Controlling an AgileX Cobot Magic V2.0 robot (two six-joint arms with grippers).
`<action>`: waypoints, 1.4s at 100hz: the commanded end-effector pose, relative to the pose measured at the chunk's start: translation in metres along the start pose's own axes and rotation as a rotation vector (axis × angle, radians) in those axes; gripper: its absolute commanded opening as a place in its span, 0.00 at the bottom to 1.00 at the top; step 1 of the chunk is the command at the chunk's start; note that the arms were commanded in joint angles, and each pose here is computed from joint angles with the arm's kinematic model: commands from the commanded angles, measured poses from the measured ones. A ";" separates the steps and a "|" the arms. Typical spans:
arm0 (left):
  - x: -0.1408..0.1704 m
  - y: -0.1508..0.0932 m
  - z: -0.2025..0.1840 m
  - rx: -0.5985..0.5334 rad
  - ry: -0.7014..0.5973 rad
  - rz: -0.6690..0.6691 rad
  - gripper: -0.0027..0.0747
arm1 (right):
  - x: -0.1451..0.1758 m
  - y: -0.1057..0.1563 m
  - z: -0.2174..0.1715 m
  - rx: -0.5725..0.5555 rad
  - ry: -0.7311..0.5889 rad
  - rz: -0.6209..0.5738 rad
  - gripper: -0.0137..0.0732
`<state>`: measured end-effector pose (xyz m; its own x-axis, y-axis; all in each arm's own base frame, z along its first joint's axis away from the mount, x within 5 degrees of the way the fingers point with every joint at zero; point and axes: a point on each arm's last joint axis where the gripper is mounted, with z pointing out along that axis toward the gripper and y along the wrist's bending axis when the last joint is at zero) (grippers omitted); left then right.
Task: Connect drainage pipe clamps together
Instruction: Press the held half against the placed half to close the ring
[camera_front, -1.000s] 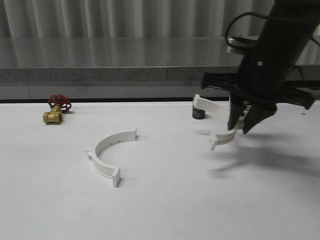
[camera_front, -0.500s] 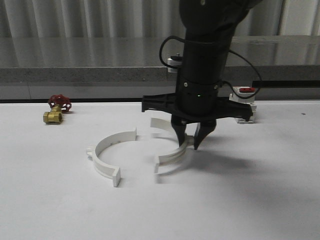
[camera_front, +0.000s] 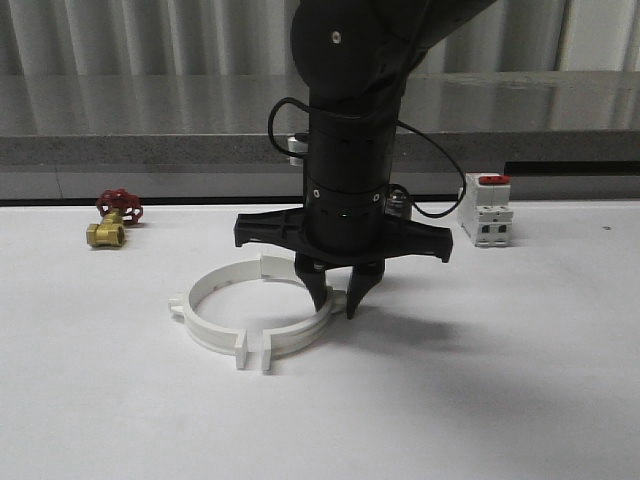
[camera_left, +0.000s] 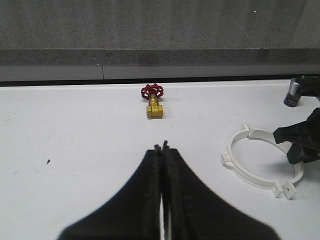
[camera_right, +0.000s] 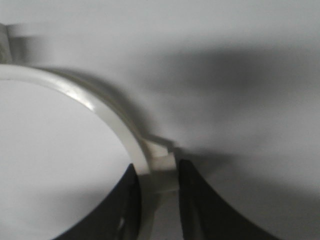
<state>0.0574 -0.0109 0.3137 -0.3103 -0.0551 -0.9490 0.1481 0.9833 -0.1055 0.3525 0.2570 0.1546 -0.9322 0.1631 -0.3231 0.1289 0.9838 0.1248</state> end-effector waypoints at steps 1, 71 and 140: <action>-0.013 -0.001 -0.003 0.008 -0.087 -0.008 0.01 | -0.011 0.005 -0.023 -0.045 -0.062 0.007 0.17; -0.013 -0.001 -0.003 0.008 -0.087 -0.008 0.01 | -0.010 0.010 -0.023 -0.100 -0.058 0.060 0.18; -0.013 -0.001 -0.003 0.008 -0.087 -0.008 0.01 | -0.011 0.010 -0.023 -0.103 -0.068 0.049 0.67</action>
<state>0.0574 -0.0109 0.3137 -0.3103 -0.0551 -0.9490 0.1481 0.9833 -0.1055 0.3538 0.2625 0.1558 -0.9209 0.2192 -0.3223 0.1620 0.9673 0.1950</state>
